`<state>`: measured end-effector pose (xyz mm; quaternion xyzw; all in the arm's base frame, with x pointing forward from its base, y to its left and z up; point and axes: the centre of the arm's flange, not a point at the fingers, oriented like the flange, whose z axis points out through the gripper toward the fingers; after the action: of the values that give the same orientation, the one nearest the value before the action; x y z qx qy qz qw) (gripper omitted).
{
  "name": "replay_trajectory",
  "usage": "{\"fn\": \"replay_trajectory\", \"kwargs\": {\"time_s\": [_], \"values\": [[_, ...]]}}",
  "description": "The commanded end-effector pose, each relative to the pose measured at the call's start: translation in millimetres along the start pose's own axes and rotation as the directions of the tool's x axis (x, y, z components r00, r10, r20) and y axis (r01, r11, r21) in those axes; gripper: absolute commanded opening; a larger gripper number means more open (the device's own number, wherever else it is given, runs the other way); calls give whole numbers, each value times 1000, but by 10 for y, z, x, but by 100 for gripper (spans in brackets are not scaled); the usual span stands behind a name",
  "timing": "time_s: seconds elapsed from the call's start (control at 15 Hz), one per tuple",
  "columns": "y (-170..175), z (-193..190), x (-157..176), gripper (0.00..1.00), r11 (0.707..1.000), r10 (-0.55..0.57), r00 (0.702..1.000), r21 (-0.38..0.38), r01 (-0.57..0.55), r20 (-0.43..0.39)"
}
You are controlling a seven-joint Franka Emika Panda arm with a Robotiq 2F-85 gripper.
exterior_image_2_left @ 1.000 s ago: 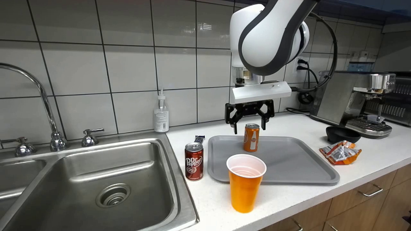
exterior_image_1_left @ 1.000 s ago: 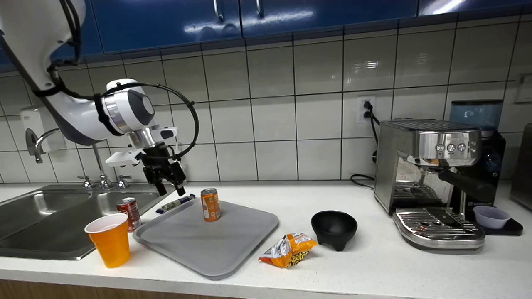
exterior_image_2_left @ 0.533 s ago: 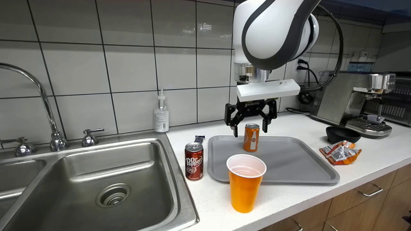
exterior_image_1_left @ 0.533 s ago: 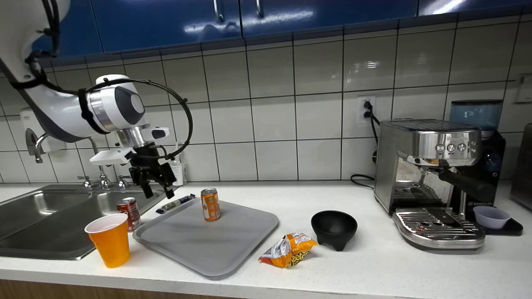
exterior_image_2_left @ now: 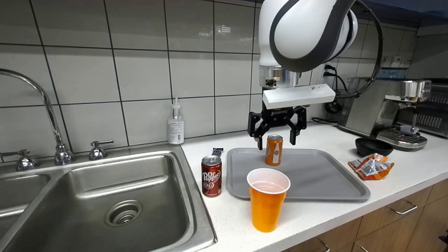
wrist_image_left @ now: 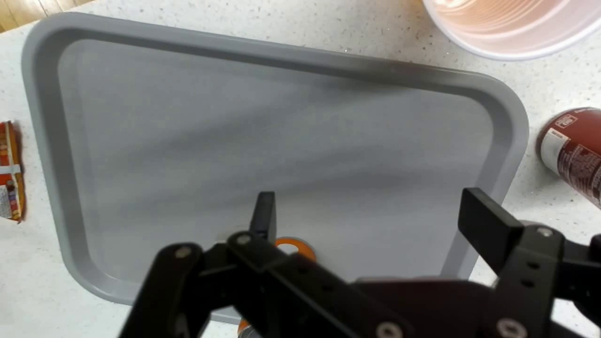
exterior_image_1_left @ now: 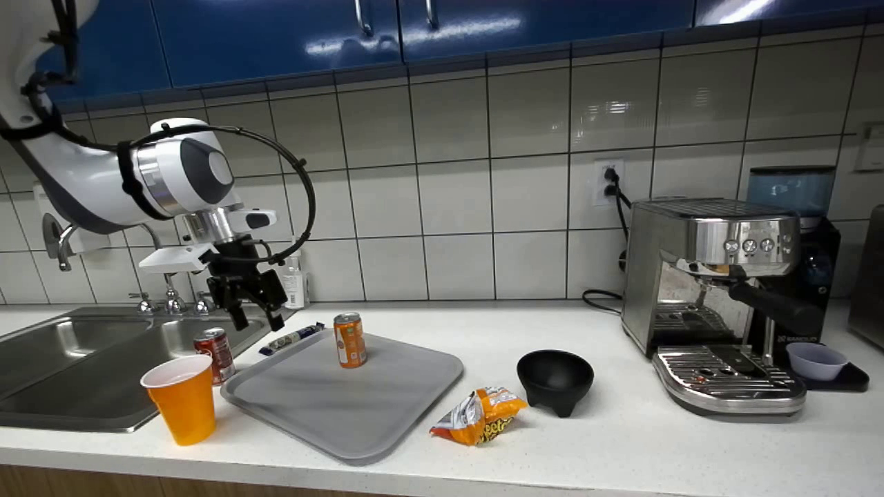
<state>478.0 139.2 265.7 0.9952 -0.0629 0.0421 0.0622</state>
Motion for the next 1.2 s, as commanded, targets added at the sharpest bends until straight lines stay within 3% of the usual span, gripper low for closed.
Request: {"fn": "replay_trajectory", "kwargs": {"time_s": [0.0,1.13], "values": [[0,0,-1,100,1000,0,1000,0,0,0],[-271,-77,-388,100,998,-66,998,1,66,3]]}}
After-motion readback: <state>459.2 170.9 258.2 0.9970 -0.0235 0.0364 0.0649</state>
